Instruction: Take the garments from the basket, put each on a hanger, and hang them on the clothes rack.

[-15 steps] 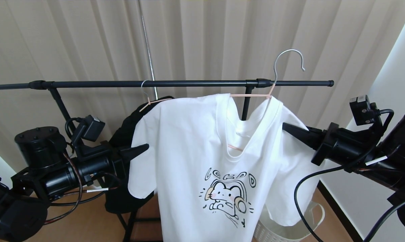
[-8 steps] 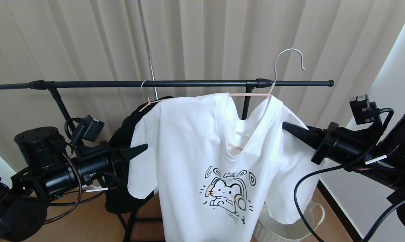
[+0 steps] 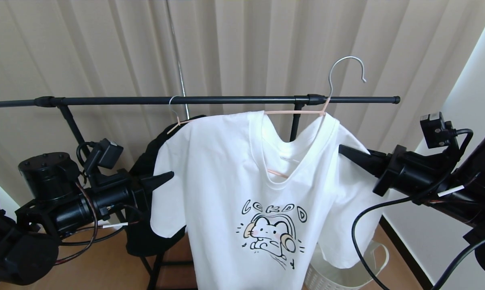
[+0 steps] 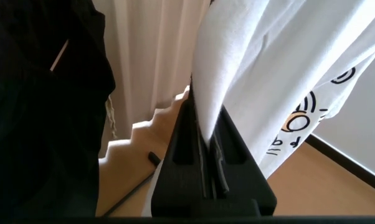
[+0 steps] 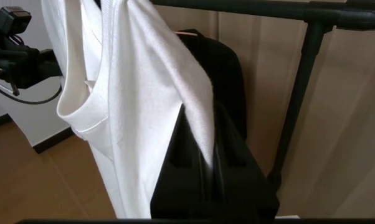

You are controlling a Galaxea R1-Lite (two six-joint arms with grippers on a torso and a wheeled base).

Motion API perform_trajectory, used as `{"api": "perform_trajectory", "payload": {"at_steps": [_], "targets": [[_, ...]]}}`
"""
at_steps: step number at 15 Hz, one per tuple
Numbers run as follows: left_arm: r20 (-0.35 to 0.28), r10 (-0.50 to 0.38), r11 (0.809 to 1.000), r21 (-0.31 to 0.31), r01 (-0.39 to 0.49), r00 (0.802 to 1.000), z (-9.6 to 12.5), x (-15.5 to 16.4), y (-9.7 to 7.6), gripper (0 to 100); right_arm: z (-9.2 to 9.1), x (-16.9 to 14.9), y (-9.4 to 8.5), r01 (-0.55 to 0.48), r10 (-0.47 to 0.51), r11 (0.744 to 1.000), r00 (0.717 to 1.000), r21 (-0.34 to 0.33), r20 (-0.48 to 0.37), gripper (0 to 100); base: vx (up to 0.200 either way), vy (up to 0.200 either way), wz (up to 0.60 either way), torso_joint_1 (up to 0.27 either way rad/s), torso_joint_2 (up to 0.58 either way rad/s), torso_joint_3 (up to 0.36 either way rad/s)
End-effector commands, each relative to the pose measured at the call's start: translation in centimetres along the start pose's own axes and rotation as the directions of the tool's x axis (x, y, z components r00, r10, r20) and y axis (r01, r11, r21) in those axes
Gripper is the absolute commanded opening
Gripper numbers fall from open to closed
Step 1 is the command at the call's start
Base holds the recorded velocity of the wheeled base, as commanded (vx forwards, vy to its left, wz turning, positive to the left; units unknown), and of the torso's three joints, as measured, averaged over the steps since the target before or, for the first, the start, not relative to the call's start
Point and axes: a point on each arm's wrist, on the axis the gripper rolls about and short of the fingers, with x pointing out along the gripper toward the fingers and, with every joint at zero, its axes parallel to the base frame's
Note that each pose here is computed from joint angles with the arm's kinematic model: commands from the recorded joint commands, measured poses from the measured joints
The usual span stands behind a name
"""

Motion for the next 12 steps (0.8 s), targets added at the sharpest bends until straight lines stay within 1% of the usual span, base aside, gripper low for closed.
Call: {"api": "perform_trajectory", "payload": {"at_steps": [1,4,6,7,8,9,10,11,12], "targets": [[0.011,-0.004,1.000,0.011,0.004,1.000,-0.2,0.0,-0.1,0,-0.2,0.1,-0.1,0.000,0.000,1.000,1.000,0.004,-0.005,0,0.000,0.000,0.00,0.000,0.00,0.000],[0.042,-0.010,0.999,0.035,0.008,0.999,-0.2,-0.2,-0.4,0,-0.3,0.1,0.0,-0.001,0.001,1.000,1.000,0.004,-0.007,0,0.000,0.000,0.00,0.000,0.00,0.000],[0.040,-0.012,0.999,0.032,0.011,0.999,-0.3,-0.1,-0.4,0,-0.3,0.1,0.0,-0.001,0.001,1.000,1.000,0.004,-0.007,0,0.000,0.000,0.00,0.000,0.00,0.000],[0.035,-0.018,0.999,0.028,0.017,0.999,-0.4,-0.3,-0.5,100,-0.2,0.1,0.0,-0.001,0.001,1.000,1.000,0.003,-0.006,0,0.000,0.000,0.00,0.000,0.00,0.000],[0.035,-0.038,0.999,0.029,0.037,0.999,-0.4,-0.4,-0.6,100,-0.2,0.1,0.0,-0.001,0.001,1.000,1.000,0.003,-0.006,0,0.000,0.000,0.00,0.000,0.00,0.000],[0.028,-0.089,0.996,0.022,0.088,0.996,-0.6,-0.7,-0.7,100,-0.2,0.1,0.0,-0.001,0.001,1.000,1.000,0.003,-0.006,0,0.000,0.000,0.00,0.000,0.00,0.000],[0.036,-0.129,0.992,0.021,0.128,0.991,-0.6,-0.9,-0.8,100,-0.2,0.1,0.0,-0.001,0.001,1.000,1.000,0.003,-0.006,0,0.000,0.000,0.00,0.000,0.00,0.000],[0.050,-0.140,0.990,0.017,0.139,0.989,-0.5,-1.3,-0.7,100,-0.3,0.1,0.0,-0.001,0.001,1.000,1.000,0.004,-0.007,0,0.000,0.000,0.00,0.000,0.00,0.000],[0.070,-0.154,0.988,0.026,0.152,0.986,-0.2,-1.5,-0.6,100,-0.3,0.1,-0.1,0.001,-0.001,1.000,1.000,0.004,-0.007,0,0.000,0.000,0.00,0.000,0.00,0.000]]}}
